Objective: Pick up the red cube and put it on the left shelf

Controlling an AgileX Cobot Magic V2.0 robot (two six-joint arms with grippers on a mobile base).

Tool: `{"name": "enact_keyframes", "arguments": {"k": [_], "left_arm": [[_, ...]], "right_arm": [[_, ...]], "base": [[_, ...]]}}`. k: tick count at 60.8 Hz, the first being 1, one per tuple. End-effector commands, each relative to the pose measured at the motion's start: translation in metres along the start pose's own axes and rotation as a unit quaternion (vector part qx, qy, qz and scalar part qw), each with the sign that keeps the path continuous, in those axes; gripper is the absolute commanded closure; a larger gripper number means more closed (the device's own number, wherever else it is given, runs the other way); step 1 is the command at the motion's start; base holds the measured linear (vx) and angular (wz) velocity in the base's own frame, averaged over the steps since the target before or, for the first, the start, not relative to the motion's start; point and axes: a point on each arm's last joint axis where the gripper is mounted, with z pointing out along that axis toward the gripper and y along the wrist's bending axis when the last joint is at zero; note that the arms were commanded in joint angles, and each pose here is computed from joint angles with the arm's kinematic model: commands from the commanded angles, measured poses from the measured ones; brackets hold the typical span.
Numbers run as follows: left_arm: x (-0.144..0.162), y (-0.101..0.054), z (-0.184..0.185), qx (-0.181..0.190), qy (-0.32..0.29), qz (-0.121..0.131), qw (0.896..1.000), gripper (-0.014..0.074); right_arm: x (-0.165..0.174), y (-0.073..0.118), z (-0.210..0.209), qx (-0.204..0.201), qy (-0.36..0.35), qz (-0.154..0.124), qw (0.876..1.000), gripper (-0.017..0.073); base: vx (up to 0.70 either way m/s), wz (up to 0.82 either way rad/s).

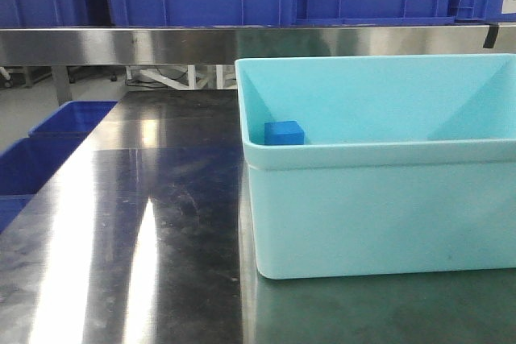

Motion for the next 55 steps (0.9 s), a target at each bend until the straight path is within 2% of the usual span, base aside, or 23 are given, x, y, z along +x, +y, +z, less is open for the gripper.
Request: {"name": "enact_keyframes", "arguments": {"k": [1,55], "left_arm": [[0.0004,0.0003,0.0009,-0.003,-0.027,0.001,1.0,0.0488],[0.0004,0.0003,0.0009,-0.003,-0.027,0.001,1.0,0.0488]], "right_arm": [[-0.0168,0.0004,-0.0028,-0.001,-0.061,-0.008,0.998,0.0506],[-0.0169,0.0004,-0.0029,-0.001,-0.062,-0.008,0.998,0.0506]], "base": [[0.0,0.0],[0.0,0.0]]}}
